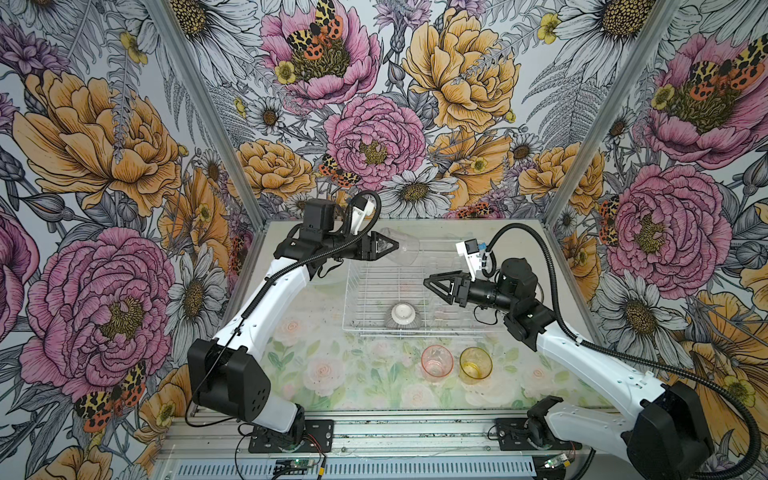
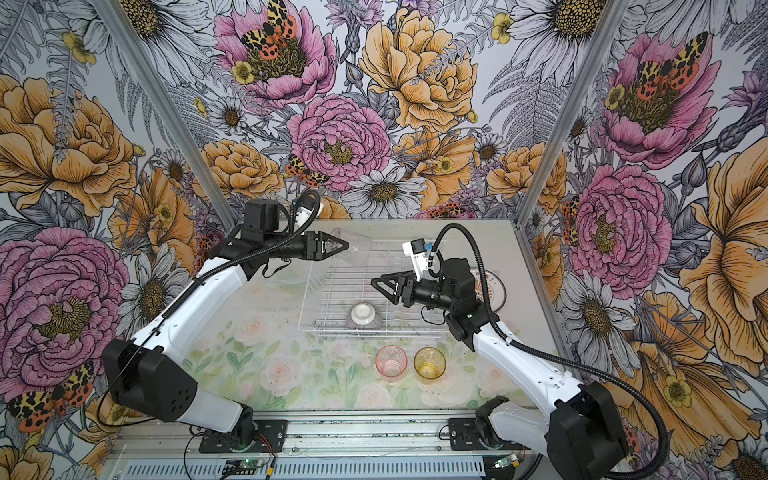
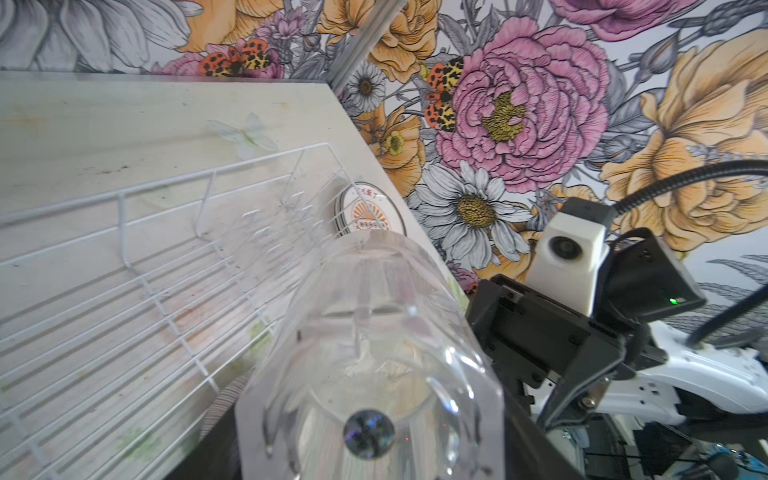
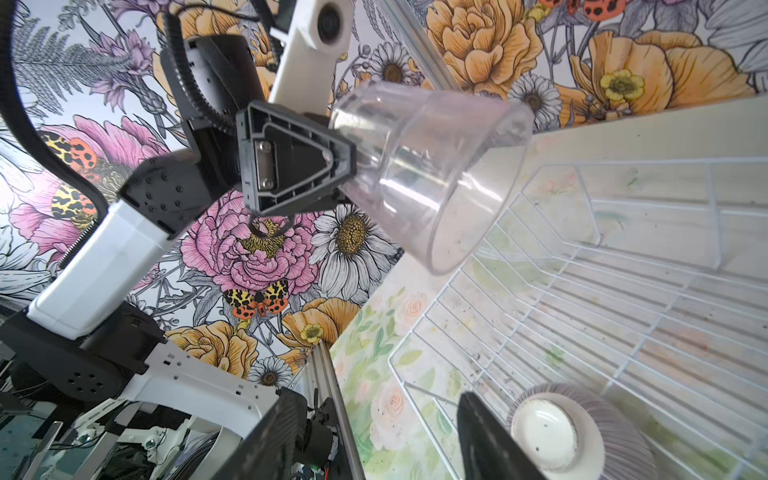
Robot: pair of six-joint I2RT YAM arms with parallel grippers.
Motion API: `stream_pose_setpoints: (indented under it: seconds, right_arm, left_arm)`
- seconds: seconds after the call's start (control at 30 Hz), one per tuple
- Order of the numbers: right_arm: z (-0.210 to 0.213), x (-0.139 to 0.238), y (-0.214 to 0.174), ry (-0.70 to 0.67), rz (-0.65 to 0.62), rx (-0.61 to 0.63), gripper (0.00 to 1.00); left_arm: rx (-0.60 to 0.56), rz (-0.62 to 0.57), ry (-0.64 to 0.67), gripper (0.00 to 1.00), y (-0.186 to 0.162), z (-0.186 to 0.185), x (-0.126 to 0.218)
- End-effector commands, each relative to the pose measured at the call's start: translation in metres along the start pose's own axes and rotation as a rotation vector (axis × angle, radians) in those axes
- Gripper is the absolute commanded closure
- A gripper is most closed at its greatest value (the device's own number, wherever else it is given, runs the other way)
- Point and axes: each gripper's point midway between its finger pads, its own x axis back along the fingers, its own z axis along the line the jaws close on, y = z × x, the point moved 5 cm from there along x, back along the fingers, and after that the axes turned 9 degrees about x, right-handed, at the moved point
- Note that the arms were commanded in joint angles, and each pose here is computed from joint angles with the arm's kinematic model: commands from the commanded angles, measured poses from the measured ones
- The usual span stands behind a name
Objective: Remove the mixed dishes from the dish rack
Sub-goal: 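Close the right gripper on the clear glass while the left gripper holds it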
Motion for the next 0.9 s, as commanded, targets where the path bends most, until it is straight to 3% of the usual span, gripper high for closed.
stream_pose_setpoints:
  seconds: [0.0, 0.47, 0.7, 0.83, 0.87]
  right_arm:
    - [0.020, 0.001, 0.029, 0.100, -0.122, 0.096, 0.38]
    - [0.027, -0.008, 0.058, 0.166, -0.219, 0.137, 0.45]
    - [0.033, -0.013, 0.064, 0.212, -0.217, 0.148, 0.74]
    - [0.034, -0.014, 0.064, 0.220, -0.216, 0.144, 0.80]
    - [0.034, -0.014, 0.065, 0.219, -0.218, 0.141, 0.88]
  left_arm:
    - [-0.058, -0.055, -0.199, 0.52, 0.007, -0.041, 0.010]
    - [-0.048, -0.035, -0.281, 0.52, -0.013, -0.057, -0.005]
    - [-0.035, -0.025, -0.306, 0.53, -0.016, -0.058, -0.015]
    - [-0.039, -0.018, -0.316, 0.53, -0.016, -0.060, -0.019]
    - [-0.041, -0.017, -0.320, 0.53, -0.016, -0.061, -0.020]
